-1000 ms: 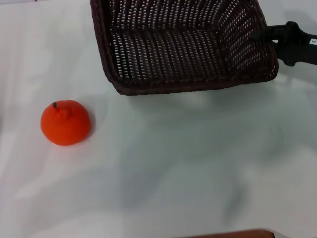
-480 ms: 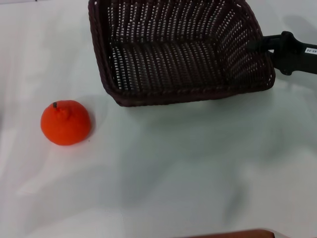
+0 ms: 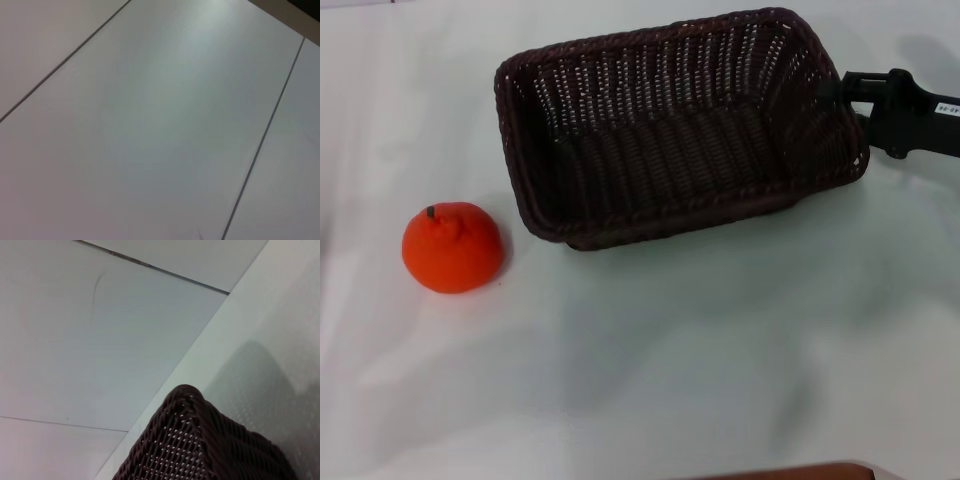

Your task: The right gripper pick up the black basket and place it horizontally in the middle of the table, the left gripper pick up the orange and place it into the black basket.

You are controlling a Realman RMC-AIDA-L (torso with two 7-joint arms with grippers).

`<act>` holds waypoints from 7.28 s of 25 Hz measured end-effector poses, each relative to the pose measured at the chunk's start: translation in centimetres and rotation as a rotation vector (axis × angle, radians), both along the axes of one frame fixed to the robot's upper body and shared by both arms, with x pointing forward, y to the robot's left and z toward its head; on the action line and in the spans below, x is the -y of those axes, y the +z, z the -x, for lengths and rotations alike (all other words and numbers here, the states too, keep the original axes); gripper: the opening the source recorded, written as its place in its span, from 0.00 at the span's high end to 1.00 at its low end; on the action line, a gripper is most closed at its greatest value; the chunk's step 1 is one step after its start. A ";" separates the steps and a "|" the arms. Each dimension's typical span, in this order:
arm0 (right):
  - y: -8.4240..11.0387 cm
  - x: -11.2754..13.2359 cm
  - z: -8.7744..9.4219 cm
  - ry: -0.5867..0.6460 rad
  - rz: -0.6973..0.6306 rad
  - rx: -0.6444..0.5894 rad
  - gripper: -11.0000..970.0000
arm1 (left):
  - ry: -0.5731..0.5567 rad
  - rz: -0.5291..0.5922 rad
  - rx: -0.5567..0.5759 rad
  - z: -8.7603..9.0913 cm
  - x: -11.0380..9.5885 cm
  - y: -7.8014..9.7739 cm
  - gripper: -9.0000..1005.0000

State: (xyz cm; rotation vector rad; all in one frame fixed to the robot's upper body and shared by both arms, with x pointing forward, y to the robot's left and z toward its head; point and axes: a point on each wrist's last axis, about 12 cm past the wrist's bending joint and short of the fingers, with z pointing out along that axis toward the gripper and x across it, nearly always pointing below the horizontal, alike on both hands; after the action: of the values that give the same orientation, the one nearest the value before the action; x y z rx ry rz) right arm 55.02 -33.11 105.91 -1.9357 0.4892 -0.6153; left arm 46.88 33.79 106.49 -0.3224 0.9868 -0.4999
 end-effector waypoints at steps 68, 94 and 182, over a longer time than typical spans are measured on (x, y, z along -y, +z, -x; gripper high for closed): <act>4.8 -4.0 -6.4 -0.416 0.080 0.766 0.21 | -0.591 -0.569 -0.562 6.1 1.6 -6.9 0.20; 3.5 -6.9 -6.0 -0.332 0.134 0.792 0.21 | -0.574 -0.624 -0.599 3.1 3.7 -7.5 0.25; 4.3 -6.8 -4.5 -0.326 0.242 1.030 0.21 | -0.212 -0.243 0.004 3.6 1.2 -0.3 0.14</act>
State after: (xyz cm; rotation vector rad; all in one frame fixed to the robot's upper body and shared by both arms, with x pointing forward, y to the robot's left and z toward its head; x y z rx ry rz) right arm 59.53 -26.33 110.23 -1.4794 0.0538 -1.7989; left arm 43.31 32.58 106.17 0.0016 1.0716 -0.5648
